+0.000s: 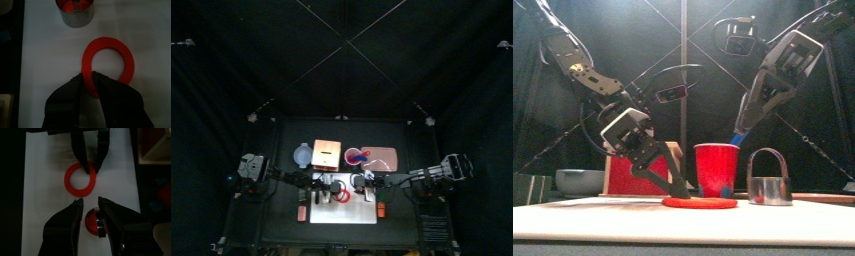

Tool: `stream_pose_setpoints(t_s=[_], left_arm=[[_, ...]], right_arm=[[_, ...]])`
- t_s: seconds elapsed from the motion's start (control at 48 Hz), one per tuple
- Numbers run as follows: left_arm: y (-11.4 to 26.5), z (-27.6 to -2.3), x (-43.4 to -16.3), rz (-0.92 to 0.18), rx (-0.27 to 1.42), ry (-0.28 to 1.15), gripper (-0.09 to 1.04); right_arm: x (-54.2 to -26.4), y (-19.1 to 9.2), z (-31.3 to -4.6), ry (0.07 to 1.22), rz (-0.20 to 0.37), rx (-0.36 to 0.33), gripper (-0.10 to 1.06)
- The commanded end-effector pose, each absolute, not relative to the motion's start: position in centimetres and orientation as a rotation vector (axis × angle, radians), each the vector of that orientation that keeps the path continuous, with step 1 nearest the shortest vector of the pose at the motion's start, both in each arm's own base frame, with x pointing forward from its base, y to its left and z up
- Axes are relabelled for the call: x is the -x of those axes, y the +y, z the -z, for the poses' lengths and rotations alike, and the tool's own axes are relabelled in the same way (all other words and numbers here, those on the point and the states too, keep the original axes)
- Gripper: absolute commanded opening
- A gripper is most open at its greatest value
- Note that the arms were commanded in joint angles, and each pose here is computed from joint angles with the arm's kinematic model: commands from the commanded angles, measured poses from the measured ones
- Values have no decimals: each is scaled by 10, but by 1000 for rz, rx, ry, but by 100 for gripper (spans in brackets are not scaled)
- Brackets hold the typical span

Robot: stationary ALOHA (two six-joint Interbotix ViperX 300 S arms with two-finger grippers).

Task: Get the cutter from the drawer then cut the dough then place the extra dough in the bowl
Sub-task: Place the extra dough in the bowl

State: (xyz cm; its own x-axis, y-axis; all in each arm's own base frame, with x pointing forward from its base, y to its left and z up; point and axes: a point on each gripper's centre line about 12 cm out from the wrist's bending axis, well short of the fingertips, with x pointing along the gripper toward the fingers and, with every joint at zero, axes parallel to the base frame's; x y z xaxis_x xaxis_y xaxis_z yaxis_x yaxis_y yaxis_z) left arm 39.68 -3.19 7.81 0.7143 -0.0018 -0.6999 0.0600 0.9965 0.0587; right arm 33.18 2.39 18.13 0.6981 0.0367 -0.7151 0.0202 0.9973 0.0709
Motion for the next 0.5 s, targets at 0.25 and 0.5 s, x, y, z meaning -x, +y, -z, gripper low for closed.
stream_pose_setpoints(t_s=[0.25,0.5], left_arm=[[-21,-153,-395,-16,-86,521,62],[22,-224,-360,-161,-67,277,62]], right_arm=[[-332,24,-190,768,-10,-84,71],[-331,22,-188,772,-6,-83,71]])
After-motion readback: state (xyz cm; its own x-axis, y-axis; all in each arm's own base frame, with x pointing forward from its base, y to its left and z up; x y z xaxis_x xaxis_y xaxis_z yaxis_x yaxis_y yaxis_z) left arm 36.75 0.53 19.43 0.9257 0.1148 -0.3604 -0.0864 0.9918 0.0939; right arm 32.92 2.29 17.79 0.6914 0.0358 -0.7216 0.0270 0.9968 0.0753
